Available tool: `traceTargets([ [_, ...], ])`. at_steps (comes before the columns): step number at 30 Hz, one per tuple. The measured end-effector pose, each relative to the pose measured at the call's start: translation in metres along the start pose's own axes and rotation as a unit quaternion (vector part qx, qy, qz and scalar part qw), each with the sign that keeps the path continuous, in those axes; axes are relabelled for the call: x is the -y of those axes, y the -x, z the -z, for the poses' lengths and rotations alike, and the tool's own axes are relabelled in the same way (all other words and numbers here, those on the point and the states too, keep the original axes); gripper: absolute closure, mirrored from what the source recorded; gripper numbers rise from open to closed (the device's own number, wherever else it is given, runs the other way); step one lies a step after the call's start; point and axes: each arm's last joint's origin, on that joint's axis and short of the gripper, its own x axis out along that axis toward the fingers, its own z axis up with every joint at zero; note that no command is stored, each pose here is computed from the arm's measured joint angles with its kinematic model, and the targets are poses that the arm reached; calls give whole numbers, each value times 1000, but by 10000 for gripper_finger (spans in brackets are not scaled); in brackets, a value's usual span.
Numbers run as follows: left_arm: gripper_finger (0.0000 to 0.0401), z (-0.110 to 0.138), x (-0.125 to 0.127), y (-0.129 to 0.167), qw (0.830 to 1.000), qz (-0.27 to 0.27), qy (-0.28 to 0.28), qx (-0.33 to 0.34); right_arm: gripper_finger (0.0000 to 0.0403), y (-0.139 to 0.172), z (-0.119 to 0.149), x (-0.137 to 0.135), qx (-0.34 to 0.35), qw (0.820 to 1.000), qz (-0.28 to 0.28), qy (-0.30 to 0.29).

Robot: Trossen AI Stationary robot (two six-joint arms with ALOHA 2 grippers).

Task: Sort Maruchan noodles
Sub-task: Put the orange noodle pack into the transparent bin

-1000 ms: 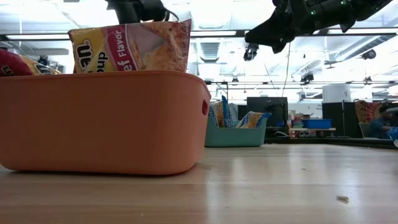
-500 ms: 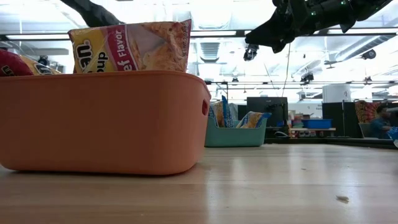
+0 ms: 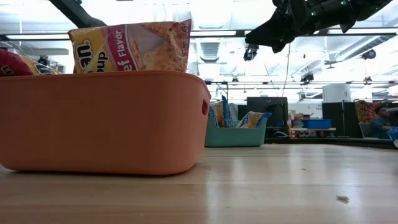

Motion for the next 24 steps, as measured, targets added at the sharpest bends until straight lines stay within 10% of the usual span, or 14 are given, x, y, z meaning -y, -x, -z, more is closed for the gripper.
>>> traceTargets([
  [11,337,-1,0,1,1000,-7,-3,3,312,0,0,0,1,1000,0,0],
  [24,241,-26,31,46,988,-38,-152,2,312,0,0,0,1,1000,0,3],
])
